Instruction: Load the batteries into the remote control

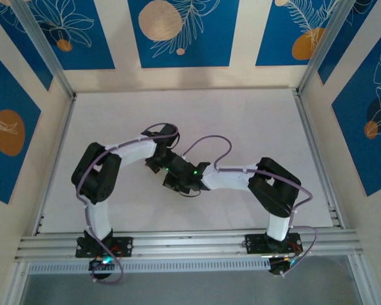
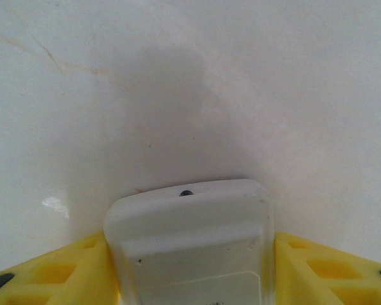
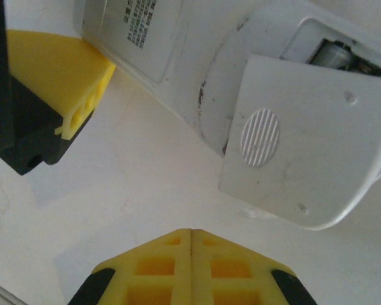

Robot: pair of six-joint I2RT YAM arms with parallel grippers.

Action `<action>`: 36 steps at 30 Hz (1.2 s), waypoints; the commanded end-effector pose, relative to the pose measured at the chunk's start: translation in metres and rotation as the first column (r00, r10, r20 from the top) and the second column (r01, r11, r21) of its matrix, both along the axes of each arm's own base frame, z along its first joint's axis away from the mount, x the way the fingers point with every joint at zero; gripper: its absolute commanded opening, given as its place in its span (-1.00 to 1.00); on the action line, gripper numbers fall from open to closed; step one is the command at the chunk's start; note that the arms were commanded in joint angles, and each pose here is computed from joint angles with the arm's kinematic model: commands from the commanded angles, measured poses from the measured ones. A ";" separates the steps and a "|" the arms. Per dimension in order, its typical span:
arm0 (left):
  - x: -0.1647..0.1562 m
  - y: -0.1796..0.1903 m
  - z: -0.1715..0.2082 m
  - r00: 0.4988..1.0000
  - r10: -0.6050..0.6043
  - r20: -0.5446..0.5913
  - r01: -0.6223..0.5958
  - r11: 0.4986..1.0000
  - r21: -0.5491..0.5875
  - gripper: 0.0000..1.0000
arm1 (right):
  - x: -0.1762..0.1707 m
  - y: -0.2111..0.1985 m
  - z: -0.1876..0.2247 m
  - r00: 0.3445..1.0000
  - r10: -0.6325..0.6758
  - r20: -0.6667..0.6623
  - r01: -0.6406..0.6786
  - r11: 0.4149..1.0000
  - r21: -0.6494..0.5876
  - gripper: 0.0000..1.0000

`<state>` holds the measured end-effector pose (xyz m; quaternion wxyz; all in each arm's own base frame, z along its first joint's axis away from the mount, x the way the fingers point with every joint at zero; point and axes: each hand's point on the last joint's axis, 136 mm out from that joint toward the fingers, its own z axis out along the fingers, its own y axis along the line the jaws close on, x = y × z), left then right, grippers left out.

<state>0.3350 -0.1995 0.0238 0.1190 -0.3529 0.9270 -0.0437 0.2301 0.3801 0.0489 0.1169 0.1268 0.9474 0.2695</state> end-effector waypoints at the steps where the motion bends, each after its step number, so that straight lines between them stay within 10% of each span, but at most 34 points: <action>1: -0.033 0.007 -0.006 0.994 0.019 -0.111 -0.015 0.999 0.034 0.10 | 0.000 -0.003 -0.009 1.000 -0.018 -0.006 0.018 0.998 -0.053 -1.00; 36: -0.030 0.003 -0.006 0.996 -0.006 -0.093 0.007 1.000 0.010 0.05 | 0.003 -0.015 0.037 0.996 0.017 0.088 -0.014 0.999 -0.036 -1.00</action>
